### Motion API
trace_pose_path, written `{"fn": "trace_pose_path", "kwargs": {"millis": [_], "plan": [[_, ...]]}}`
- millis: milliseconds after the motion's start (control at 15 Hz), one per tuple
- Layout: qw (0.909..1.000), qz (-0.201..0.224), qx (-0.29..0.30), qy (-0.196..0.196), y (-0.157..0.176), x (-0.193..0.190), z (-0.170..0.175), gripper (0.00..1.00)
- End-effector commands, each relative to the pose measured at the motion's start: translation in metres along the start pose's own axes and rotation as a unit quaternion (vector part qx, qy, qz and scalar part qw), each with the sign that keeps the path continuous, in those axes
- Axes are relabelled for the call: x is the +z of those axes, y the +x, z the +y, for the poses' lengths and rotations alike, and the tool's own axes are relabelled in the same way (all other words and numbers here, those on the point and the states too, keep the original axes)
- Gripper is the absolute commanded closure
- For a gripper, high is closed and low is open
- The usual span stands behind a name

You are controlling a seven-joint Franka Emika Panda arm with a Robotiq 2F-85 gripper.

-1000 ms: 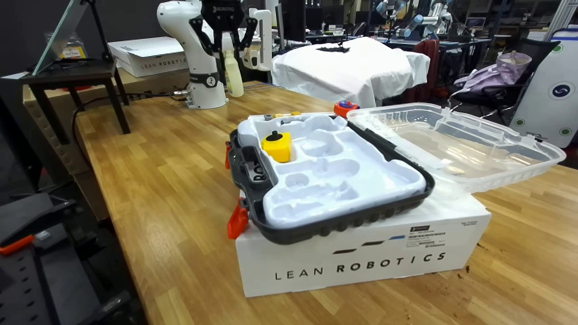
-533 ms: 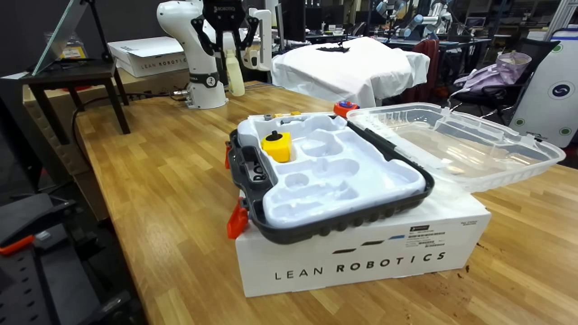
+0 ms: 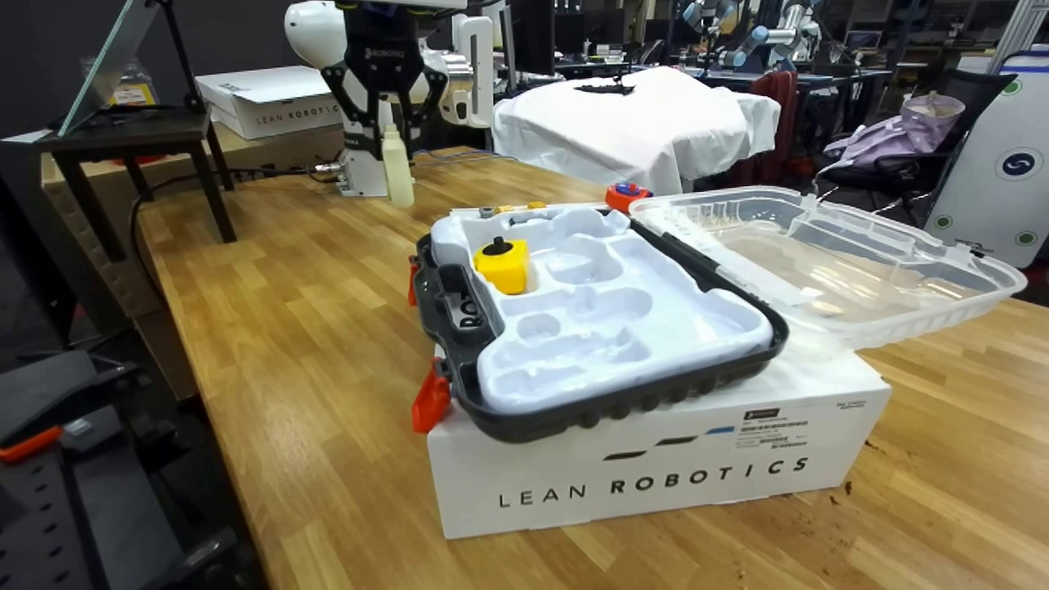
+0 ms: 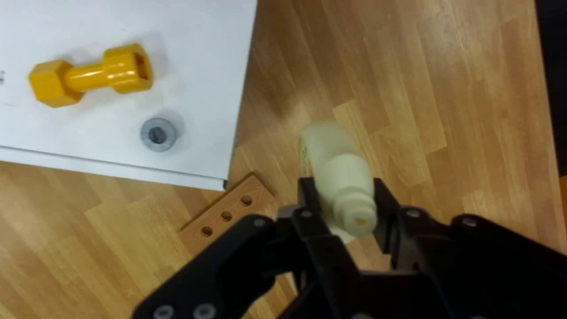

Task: Pick the bottle on the box and put it on the table

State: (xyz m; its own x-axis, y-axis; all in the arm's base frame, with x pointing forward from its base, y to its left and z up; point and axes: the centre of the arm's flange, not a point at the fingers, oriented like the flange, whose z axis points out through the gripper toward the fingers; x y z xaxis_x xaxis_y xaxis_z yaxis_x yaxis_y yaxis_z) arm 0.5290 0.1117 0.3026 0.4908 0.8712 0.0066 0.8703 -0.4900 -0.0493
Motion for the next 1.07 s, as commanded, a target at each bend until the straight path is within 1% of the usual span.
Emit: {"fn": "trace_pose_path", "kwargs": {"millis": [0, 267, 533, 733, 1000], "plan": [[0.9996, 0.003, 0.004, 0.026, 0.007, 0.024, -0.023, 0.92], [0.9989, -0.017, -0.01, 0.041, 0.02, 0.057, -0.039, 0.92], [0.9988, -0.007, -0.012, 0.046, 0.033, 0.081, -0.035, 0.92], [0.9978, 0.007, -0.025, 0.06, 0.048, 0.101, -0.036, 0.92], [0.9968, -0.006, -0.037, 0.071, 0.062, 0.133, -0.034, 0.92]]}}
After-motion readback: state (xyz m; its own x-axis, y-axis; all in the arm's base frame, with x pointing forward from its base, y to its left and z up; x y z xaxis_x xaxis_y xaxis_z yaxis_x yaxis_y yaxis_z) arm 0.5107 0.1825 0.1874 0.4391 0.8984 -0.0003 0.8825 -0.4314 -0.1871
